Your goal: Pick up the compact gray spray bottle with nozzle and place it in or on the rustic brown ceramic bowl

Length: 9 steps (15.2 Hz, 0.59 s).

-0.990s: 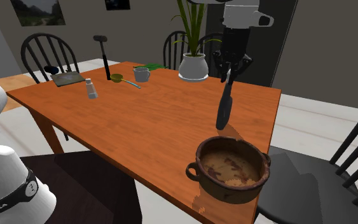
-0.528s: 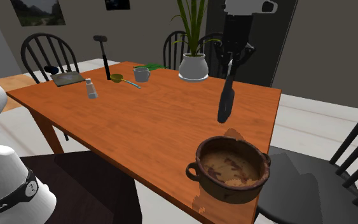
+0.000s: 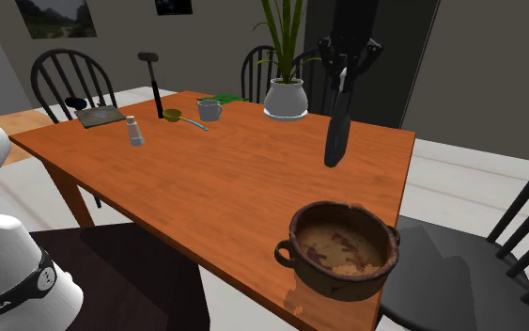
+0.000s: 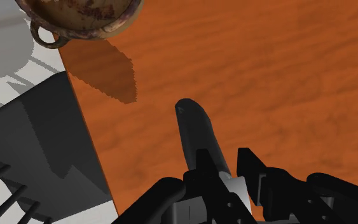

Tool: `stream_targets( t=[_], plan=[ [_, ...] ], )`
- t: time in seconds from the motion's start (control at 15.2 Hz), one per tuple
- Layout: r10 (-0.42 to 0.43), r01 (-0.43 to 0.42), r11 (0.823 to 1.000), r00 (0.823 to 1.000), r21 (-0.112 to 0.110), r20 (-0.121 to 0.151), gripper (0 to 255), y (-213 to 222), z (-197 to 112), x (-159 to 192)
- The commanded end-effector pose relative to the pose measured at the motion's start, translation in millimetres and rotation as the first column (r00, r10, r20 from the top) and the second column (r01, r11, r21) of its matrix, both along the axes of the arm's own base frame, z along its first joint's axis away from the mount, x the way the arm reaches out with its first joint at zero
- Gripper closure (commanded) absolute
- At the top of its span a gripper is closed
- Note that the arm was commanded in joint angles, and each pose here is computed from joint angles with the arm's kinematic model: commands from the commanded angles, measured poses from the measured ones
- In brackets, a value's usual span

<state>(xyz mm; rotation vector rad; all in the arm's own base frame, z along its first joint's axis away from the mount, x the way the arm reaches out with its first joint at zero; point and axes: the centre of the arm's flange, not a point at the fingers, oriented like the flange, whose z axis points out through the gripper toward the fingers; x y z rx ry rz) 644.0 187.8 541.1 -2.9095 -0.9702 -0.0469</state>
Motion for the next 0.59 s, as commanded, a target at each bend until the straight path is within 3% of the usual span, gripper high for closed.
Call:
stream_targets(
  t=[0.0, 0.53],
  plan=[
    [0.0, 0.0, 1.0, 1.0, 0.0, 0.0, 255, 0, 9, 0],
    [0.0, 0.0, 1.0, 1.0, 0.0, 0.0, 255, 0, 52, 0]
  ],
)
